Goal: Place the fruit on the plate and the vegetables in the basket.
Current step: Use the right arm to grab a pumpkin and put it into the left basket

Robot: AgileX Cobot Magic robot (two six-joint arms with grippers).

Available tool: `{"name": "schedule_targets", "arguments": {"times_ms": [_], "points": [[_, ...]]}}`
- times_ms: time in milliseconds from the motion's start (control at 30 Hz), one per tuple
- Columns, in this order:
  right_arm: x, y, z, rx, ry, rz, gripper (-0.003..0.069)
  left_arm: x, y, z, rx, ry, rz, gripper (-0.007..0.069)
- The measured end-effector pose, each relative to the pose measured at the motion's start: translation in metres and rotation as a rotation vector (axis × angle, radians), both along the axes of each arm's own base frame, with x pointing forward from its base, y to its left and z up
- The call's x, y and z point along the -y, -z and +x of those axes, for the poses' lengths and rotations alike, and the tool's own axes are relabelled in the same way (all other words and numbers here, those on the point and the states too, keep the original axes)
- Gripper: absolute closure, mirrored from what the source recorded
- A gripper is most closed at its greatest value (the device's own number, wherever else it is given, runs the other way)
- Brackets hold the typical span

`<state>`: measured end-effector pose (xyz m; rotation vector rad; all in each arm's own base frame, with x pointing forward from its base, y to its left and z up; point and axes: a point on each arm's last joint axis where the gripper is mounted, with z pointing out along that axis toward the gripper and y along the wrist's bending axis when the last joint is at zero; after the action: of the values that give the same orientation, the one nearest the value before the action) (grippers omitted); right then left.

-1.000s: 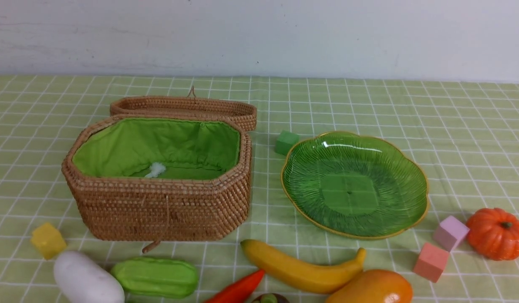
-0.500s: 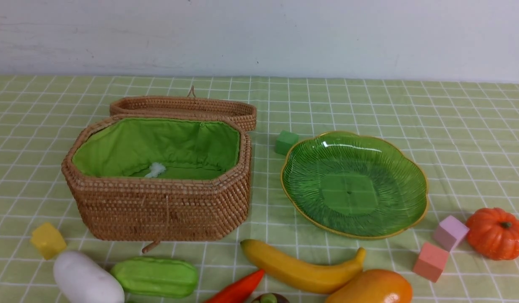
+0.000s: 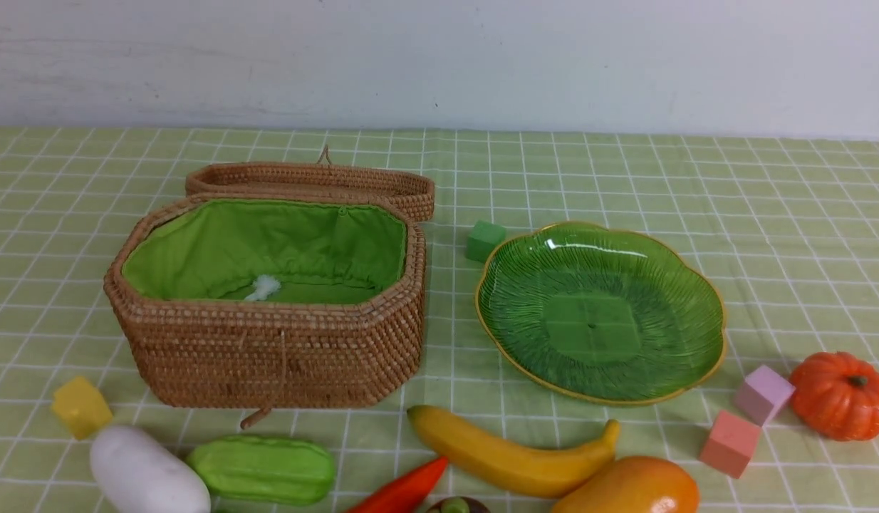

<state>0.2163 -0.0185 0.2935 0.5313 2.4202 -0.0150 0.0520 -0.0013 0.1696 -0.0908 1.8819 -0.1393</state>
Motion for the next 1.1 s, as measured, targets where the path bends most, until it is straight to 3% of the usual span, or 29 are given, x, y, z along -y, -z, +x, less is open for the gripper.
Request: {"name": "schedule_targets", "arguments": {"times_ms": [267,700,833,1033,1100], "points": [[-0.003,0.052,0.044,-0.159,0.011,0.074,0.0381,0.0,0.0,0.0,0.0,0.0,0.0,0.0386],[0.002,0.077,0.089,-0.201,-0.024,0.01,0.0374,0.0,0.0,0.0,0.0,0.0,0.0,0.0386],[0.002,0.088,0.093,-0.231,-0.032,0.001,0.0432,0.0,0.0,0.0,0.0,0.0,0.0,0.0386],[0.002,0.084,0.093,-0.21,-0.043,-0.007,0.0627,0.0,0.0,0.0,0.0,0.0,0.0,0.0386],[0.002,0.078,0.092,-0.195,-0.054,-0.015,0.0632,0.0,0.0,0.0,0.0,0.0,0.0,0.0386]]}}
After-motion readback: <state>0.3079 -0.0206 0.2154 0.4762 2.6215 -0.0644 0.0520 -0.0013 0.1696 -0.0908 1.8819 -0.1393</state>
